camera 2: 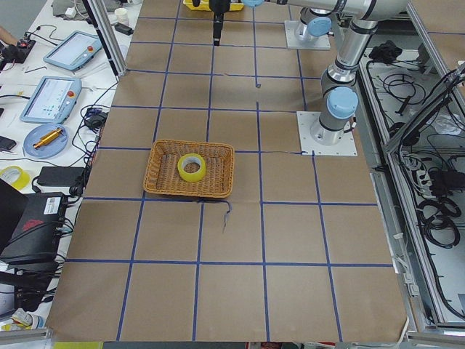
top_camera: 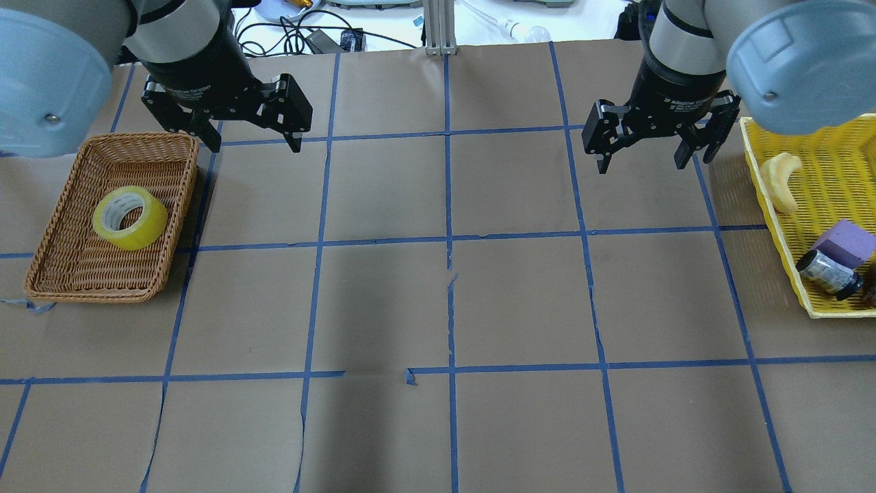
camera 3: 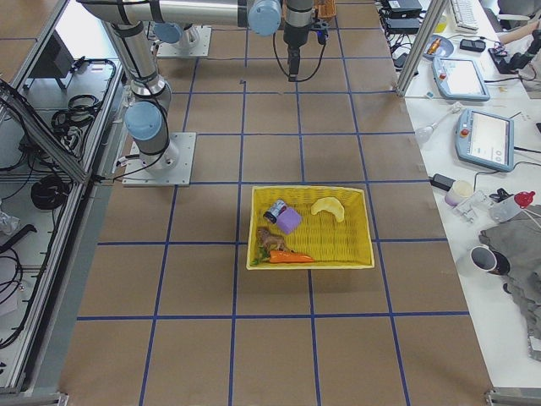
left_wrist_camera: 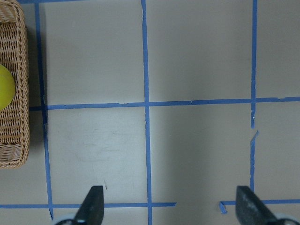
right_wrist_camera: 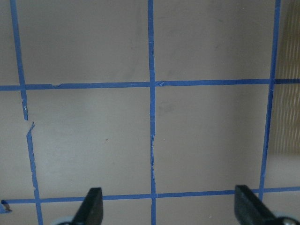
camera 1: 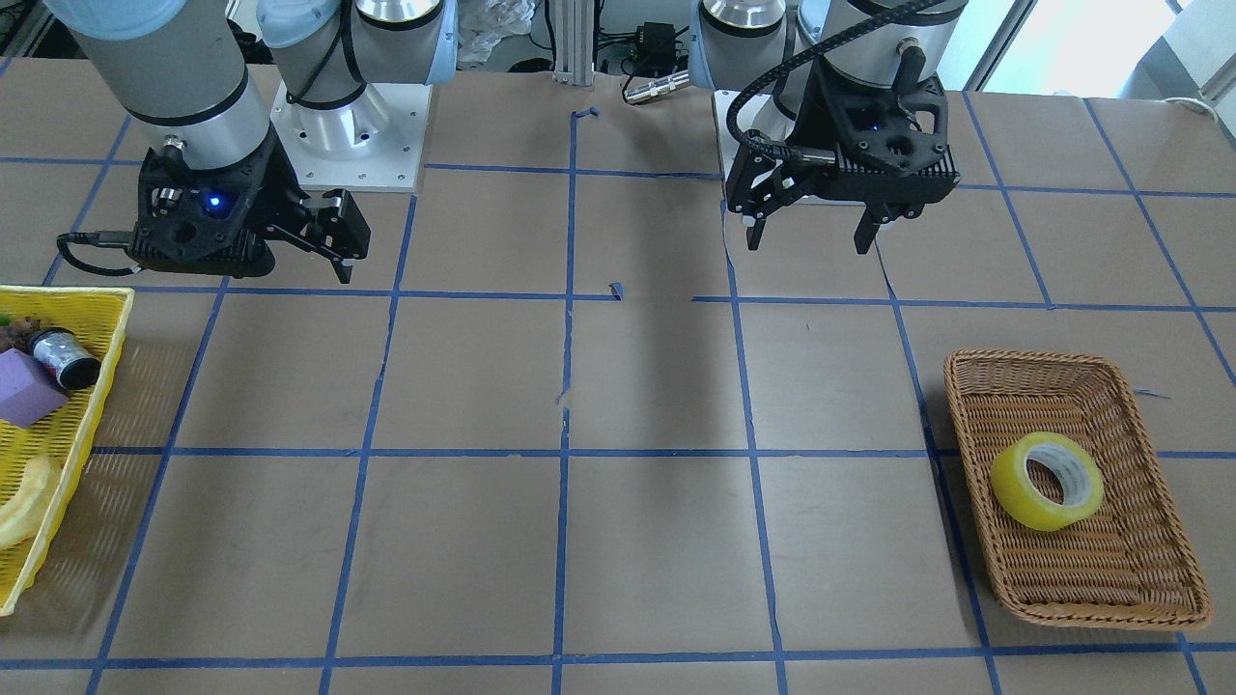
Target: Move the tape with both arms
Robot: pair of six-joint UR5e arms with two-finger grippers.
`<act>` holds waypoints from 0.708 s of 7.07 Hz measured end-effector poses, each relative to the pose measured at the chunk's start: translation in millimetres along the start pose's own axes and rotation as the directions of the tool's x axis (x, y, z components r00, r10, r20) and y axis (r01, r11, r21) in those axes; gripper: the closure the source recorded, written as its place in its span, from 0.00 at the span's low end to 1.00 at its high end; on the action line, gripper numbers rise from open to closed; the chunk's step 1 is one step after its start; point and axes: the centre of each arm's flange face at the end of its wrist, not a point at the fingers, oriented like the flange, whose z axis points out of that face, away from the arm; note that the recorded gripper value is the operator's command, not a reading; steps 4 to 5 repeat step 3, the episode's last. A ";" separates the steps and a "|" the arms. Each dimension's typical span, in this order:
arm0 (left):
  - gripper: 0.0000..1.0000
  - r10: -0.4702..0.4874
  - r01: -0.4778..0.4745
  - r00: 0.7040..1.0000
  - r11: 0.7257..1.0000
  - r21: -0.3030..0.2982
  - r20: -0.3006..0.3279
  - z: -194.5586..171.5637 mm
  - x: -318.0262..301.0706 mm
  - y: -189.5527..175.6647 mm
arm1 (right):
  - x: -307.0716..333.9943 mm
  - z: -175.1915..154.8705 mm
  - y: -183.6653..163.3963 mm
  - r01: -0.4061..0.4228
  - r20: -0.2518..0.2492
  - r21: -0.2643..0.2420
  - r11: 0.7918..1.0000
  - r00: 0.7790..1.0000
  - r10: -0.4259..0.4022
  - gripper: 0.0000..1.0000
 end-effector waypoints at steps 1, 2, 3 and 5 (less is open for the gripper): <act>0.00 -0.001 0.001 1.000 1.000 0.006 -0.002 0.8 0.6 0.0 | 0.2 -1.0 -0.6 -0.001 0.007 0.003 1.000 1.000 0.001 0.00; 0.00 -0.002 0.002 1.000 1.000 0.011 -0.004 0.6 0.9 0.1 | 0.8 -2.5 -1.3 -0.001 0.010 0.008 1.000 1.000 0.001 0.00; 0.00 -0.002 0.002 1.000 1.000 0.016 -0.004 -0.2 1.0 0.1 | 1.2 -4.2 -2.0 -0.002 0.011 0.014 1.000 1.000 0.002 0.00; 0.00 -0.002 0.002 1.000 1.000 0.016 -0.004 -0.2 1.0 0.1 | 1.2 -4.2 -2.0 -0.002 0.011 0.014 1.000 1.000 0.002 0.00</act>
